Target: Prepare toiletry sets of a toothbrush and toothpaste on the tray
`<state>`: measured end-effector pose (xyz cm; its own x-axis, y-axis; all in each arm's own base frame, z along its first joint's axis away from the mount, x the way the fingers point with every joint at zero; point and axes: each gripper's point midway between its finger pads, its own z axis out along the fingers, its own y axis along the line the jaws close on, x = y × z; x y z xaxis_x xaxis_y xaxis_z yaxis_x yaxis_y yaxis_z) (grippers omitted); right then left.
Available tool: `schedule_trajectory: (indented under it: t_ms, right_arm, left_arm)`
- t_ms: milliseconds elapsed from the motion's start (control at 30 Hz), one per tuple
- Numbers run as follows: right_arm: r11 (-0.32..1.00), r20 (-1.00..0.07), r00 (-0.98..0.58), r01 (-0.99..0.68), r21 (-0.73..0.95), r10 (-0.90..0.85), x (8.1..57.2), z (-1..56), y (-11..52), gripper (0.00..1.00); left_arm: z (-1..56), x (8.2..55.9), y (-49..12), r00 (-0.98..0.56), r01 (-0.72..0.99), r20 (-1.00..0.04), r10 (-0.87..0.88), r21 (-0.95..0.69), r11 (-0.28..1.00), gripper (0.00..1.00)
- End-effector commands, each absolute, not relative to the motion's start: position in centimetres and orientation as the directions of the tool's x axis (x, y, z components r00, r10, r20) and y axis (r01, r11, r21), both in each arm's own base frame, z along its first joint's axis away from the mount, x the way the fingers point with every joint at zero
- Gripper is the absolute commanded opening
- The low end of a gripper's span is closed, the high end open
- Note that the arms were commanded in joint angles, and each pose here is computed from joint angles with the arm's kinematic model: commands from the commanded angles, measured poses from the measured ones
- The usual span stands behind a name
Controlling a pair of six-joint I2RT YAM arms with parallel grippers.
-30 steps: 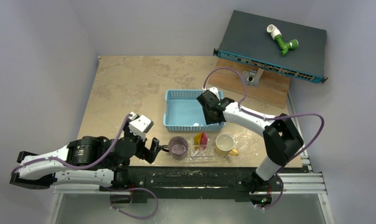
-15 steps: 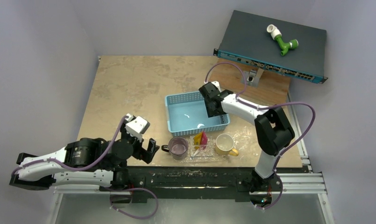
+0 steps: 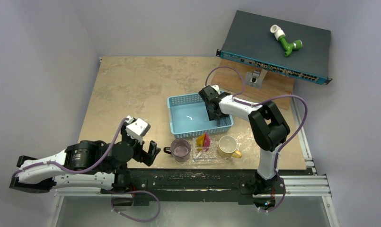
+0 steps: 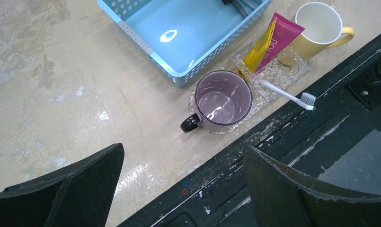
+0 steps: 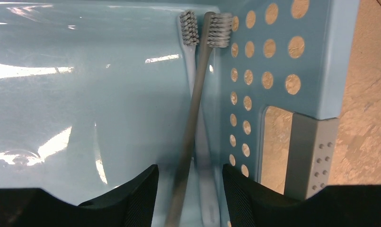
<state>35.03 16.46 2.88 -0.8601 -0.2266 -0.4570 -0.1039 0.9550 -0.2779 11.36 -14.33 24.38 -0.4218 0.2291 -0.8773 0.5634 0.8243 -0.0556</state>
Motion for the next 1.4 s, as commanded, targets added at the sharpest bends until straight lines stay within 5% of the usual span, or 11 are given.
schedule_trajectory:
  t_ms: [0,267,700,1367]
  right_arm:
    - [0.959,-0.486,-0.849,-0.075,-0.274,-0.205,36.1,2.7,16.7,0.55]
    - [0.969,-0.467,-0.859,-0.122,-0.213,-0.211,35.6,1.3,17.9,0.43]
    - [0.968,-0.448,-0.866,-0.146,-0.202,-0.224,35.0,0.3,18.0,0.0]
    - [0.988,-0.603,-0.783,-0.139,-0.073,-0.155,35.9,7.3,19.6,0.0]
  left_arm:
    - [24.6,11.6,-14.2,-0.428,0.54,-0.883,0.192,-0.08,0.838,0.96]
    - [24.4,11.6,-14.4,-0.43,0.539,-0.88,0.201,-0.072,0.839,0.96]
    - [24.2,11.6,-14.4,-0.431,0.537,-0.878,0.207,-0.065,0.841,0.96]
    - [24.1,11.7,-14.8,-0.43,0.535,-0.876,0.219,-0.052,0.843,0.97]
